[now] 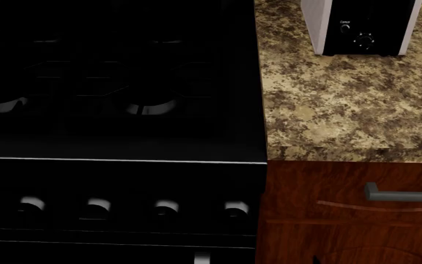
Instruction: Press the start button on the microwave
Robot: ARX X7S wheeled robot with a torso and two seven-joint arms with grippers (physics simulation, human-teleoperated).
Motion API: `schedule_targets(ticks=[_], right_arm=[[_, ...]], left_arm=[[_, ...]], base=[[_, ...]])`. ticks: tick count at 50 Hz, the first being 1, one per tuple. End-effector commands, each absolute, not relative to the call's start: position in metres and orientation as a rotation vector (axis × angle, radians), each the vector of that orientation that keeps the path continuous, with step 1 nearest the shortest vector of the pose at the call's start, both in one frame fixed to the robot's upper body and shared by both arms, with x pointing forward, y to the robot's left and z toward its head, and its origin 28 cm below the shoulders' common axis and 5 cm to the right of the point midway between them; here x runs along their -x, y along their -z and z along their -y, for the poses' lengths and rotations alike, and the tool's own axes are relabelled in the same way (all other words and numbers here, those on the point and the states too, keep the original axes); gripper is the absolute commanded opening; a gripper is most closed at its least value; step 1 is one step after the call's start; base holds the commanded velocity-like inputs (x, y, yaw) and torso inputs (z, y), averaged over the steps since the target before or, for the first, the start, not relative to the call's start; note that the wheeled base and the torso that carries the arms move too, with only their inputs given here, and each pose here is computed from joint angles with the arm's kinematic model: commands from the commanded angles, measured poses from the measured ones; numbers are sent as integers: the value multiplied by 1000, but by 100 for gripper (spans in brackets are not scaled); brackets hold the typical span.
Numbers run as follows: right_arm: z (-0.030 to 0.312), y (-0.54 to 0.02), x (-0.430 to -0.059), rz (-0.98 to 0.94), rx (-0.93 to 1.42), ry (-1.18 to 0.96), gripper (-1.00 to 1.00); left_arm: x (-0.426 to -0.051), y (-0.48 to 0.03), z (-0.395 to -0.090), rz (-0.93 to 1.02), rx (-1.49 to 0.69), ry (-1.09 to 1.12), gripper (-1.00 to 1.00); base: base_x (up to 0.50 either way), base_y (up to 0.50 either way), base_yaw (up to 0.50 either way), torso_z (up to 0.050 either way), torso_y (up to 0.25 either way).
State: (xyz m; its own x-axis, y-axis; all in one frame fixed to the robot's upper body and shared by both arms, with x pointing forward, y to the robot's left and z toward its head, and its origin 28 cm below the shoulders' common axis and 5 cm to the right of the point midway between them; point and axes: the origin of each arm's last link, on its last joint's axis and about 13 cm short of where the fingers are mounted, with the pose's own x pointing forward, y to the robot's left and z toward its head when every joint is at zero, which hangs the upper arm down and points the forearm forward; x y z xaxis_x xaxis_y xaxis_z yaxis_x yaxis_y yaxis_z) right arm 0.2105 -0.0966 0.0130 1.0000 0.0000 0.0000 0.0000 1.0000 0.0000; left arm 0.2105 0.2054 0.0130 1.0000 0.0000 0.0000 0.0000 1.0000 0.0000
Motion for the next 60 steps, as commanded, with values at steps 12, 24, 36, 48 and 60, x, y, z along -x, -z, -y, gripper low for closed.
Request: schedule_targets(ticks=[12,24,36,48,60], right_arm=[[95,-12,-210,-7,-12,-5,100],[94,-12,-209,-7,-9,-12,100],[91,-47,-208,92,17,-29,100],[92,-89,-217,164,59,-47,100],[97,-193,-265,278,75,-85,100]], left_arm=[[-209,-13,-206,-7,-18,-12,100],[-210,-12,-206,-3,-46,-12,100],[-207,-52,-203,78,-62,-14,100],[-222,-87,-206,102,-104,-19,100],[-279,-192,-210,206,-76,-3,100]], base=[[0,0,0,0,0],[0,0,0,0,0],[0,0,0,0,0],[0,0,0,0,0],[1,0,0,0,0]])
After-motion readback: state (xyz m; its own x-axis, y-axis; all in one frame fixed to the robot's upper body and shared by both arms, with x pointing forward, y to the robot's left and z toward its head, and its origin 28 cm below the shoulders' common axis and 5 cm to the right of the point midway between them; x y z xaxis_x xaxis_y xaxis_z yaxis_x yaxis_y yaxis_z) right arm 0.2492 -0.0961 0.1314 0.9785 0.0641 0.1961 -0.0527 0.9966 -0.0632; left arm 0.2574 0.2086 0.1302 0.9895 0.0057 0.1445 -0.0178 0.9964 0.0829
